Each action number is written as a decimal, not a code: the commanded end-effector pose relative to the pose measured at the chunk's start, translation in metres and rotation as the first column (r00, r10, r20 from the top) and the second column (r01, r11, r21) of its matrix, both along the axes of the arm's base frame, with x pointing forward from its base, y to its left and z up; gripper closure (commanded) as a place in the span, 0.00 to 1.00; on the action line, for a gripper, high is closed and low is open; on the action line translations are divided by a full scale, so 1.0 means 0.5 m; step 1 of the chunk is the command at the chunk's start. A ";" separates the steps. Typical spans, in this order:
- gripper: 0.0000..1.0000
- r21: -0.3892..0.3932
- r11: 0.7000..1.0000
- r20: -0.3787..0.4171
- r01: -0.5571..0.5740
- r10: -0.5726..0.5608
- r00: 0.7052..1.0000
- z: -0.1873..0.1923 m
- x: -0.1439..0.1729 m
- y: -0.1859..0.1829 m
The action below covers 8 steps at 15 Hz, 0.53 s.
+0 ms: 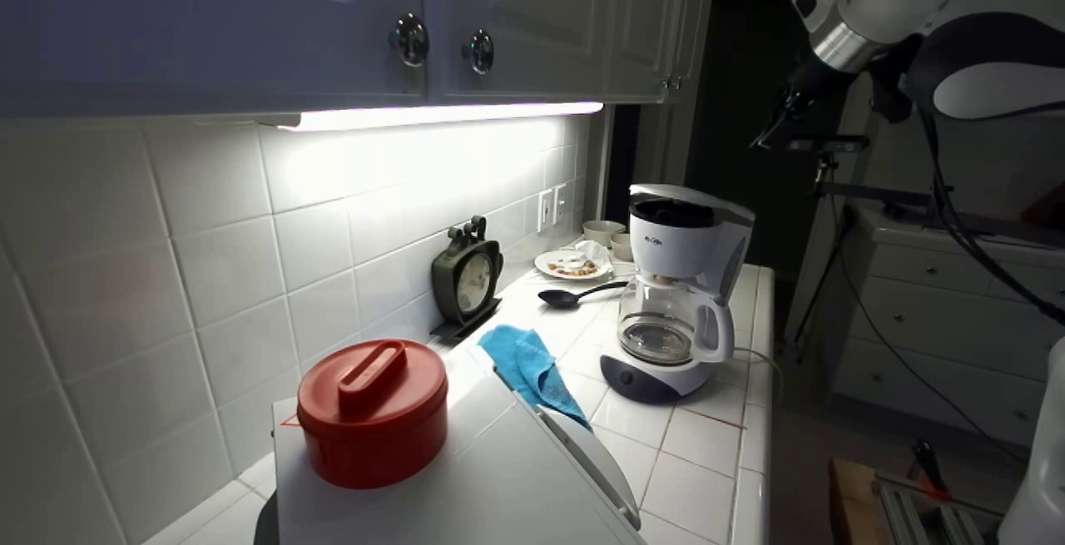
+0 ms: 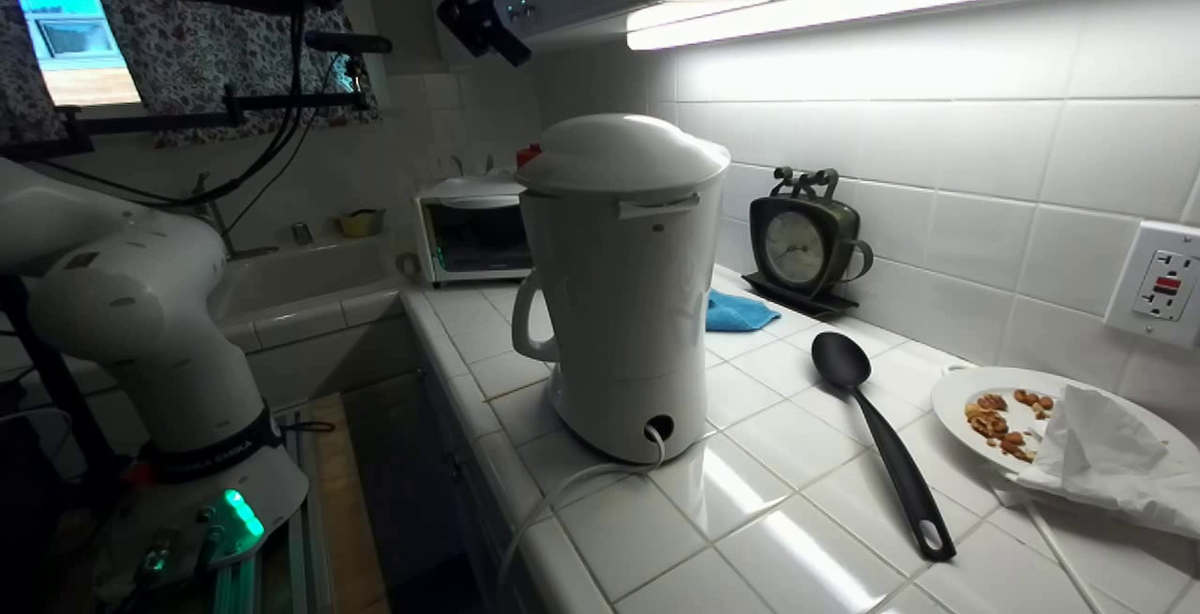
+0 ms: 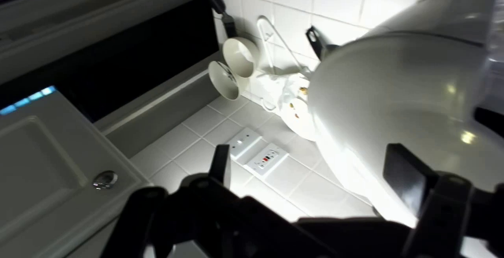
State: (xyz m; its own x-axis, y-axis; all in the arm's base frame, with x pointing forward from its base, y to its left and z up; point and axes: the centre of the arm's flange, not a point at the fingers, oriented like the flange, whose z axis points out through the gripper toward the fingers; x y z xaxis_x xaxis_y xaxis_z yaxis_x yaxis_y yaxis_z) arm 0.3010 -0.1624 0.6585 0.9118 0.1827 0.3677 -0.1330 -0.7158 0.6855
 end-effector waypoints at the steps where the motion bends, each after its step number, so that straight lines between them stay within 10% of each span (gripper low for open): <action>1: 0.00 0.101 0.994 -0.046 -0.030 0.035 0.998 -0.012 0.058 0.075; 8: 0.00 0.158 0.982 -0.091 -0.107 0.122 0.988 -0.067 0.130 0.138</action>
